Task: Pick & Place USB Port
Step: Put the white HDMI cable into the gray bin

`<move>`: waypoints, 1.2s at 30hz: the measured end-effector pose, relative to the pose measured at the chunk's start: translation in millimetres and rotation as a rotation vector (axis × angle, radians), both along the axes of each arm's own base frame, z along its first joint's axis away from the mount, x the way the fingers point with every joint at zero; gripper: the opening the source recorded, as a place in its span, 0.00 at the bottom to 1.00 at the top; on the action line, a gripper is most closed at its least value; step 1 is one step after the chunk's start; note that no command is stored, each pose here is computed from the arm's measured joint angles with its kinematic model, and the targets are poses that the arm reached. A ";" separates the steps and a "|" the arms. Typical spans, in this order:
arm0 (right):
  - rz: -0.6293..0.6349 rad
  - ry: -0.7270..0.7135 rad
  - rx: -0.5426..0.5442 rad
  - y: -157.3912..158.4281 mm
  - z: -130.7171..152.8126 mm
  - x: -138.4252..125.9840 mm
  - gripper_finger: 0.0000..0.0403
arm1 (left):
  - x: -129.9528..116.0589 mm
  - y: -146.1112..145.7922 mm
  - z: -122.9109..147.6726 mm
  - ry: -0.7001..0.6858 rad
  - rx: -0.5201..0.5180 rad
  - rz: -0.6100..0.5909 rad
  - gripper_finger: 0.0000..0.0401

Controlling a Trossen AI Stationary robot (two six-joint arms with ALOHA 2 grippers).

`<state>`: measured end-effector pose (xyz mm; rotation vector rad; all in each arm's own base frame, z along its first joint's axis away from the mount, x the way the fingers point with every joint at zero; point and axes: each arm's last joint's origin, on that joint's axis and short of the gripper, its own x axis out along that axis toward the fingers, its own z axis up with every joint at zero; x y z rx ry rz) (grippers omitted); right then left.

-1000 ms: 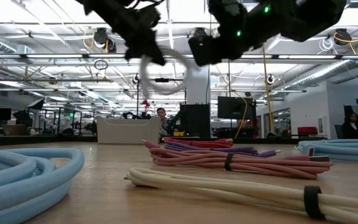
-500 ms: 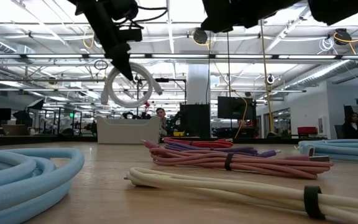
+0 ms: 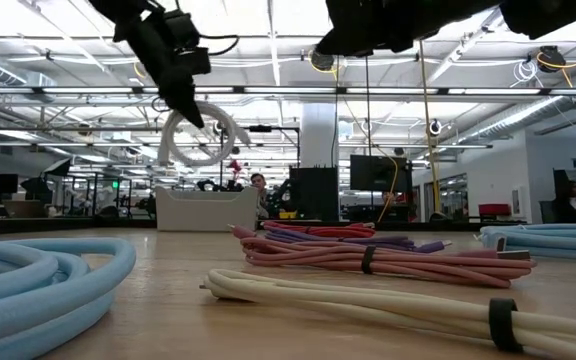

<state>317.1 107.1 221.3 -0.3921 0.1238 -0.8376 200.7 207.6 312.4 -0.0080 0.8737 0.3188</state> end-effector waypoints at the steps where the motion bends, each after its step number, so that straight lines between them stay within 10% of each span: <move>1: 0.013 -0.003 0.000 0.3 0.1 0.3 0.42 | -5.7 6.0 4.0 -0.033 -0.020 0.010 0.08; 6: 0.044 -0.017 0.009 0.6 0.0 1.0 0.42 | -12.5 30.0 16.8 -0.088 -0.067 0.023 0.07; 20: 0.039 0.031 -0.009 0.4 -4.1 1.5 0.42 | 31.6 83.4 -31.1 0.289 -0.315 -0.120 0.07; 36: 0.037 0.021 0.009 0.1 -5.6 1.6 0.41 | 37.9 94.1 -32.3 0.161 -0.276 -0.190 0.07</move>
